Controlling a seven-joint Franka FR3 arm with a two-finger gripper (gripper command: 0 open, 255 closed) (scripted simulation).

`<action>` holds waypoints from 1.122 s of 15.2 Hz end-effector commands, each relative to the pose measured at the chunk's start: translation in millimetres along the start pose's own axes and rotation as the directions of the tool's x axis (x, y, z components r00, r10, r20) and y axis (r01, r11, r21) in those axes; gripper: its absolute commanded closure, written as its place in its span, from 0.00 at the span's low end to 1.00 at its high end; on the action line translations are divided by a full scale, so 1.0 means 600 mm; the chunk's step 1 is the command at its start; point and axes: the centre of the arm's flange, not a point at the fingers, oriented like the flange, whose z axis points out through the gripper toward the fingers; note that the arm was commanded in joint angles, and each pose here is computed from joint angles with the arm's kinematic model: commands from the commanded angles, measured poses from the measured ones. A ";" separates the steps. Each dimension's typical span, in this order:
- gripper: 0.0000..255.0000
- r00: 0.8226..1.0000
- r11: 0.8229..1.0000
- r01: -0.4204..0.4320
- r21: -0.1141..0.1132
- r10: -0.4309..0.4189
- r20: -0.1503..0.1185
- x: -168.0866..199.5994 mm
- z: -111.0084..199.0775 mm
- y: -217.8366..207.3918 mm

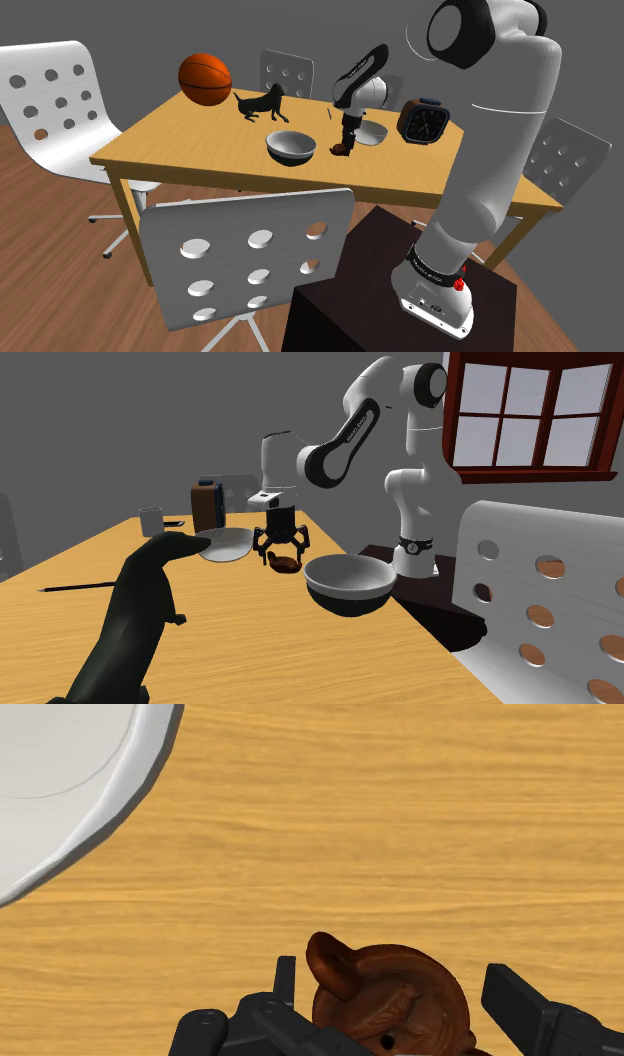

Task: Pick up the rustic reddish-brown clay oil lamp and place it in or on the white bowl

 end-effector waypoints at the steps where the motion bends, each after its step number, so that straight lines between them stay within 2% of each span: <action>1: 0.00 1.000 1.000 0.000 0.000 0.000 0.000 0.000 0.000 0.000; 2: 0.00 1.000 1.000 0.000 0.000 0.000 0.000 0.000 0.000 0.000; 3: 1.00 1.000 1.000 0.000 0.000 0.000 0.000 0.000 0.000 0.000; 12: 1.00 1.000 1.000 0.000 0.000 0.000 0.000 0.000 0.000 0.000; 17: 1.00 1.000 1.000 0.000 0.000 0.000 0.000 -0.001 -0.044 0.000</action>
